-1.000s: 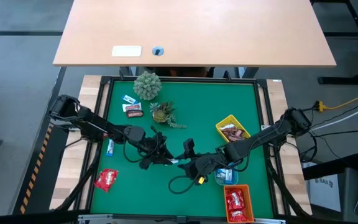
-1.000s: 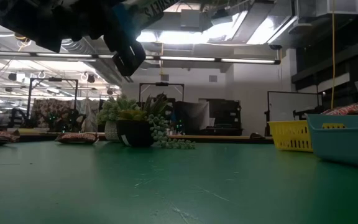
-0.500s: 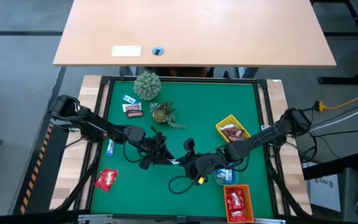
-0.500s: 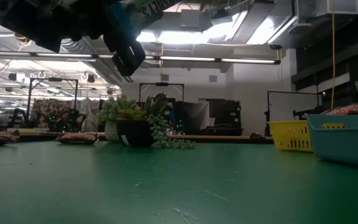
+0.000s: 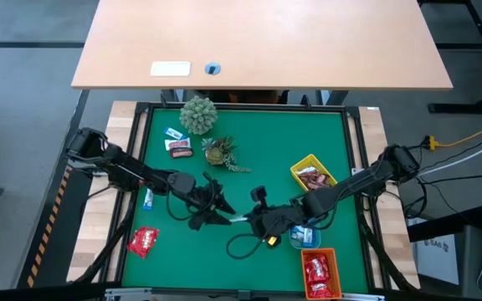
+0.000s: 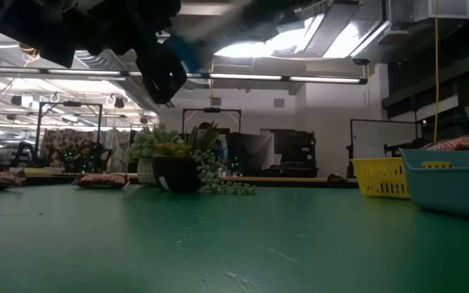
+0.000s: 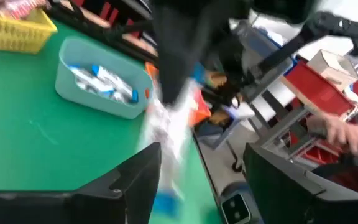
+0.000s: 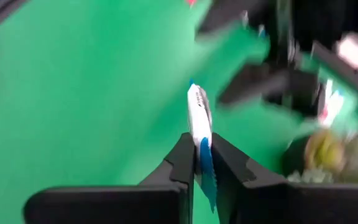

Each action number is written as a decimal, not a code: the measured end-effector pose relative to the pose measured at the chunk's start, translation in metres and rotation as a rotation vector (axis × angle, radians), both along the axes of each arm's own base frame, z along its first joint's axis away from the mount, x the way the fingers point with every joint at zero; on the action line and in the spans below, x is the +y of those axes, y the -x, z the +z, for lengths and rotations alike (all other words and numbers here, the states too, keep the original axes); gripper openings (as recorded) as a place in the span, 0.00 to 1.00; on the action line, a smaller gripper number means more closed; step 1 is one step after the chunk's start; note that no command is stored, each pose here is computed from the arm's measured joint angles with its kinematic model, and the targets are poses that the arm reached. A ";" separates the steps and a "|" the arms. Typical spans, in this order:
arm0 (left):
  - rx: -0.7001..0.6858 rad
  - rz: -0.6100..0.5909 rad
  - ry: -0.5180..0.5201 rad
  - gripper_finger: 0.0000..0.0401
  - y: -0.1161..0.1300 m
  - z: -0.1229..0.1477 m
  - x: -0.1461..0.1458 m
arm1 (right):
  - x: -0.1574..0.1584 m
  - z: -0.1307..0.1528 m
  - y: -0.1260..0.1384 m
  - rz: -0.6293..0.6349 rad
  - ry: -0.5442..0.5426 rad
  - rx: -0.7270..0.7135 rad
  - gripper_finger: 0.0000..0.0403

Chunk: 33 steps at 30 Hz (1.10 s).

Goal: Sort candy
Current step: Put the white chocolate into the blue bin

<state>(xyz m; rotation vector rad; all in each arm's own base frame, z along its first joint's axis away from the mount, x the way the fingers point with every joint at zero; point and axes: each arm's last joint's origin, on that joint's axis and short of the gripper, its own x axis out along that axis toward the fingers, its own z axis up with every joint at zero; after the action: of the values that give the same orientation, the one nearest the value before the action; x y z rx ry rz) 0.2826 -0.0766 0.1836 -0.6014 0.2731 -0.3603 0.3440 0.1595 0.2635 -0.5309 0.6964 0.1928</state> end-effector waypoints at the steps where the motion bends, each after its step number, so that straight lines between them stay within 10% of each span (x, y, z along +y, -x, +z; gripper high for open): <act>1: 0.013 -0.006 -0.003 0.56 0.001 -0.001 -0.001 | -0.002 -0.002 0.003 -0.018 -0.003 0.035 0.08; 14: 0.168 -0.054 -0.047 0.57 0.008 -0.016 -0.014 | -0.013 0.006 0.064 -0.291 -0.348 0.564 0.08; 21: 0.188 -0.122 -0.040 0.56 0.013 -0.018 -0.025 | -0.005 0.002 0.094 -0.358 -0.363 0.847 0.09; 33: 0.376 -0.362 0.064 0.51 0.031 -0.027 -0.052 | -0.003 0.000 0.095 -0.429 -0.322 0.819 0.10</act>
<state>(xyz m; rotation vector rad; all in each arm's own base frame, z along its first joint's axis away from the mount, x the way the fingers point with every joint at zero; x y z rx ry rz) 0.2519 -0.1291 0.1571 -0.6823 0.7393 -0.6058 0.2486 0.1566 0.2631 0.0420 1.5246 0.1098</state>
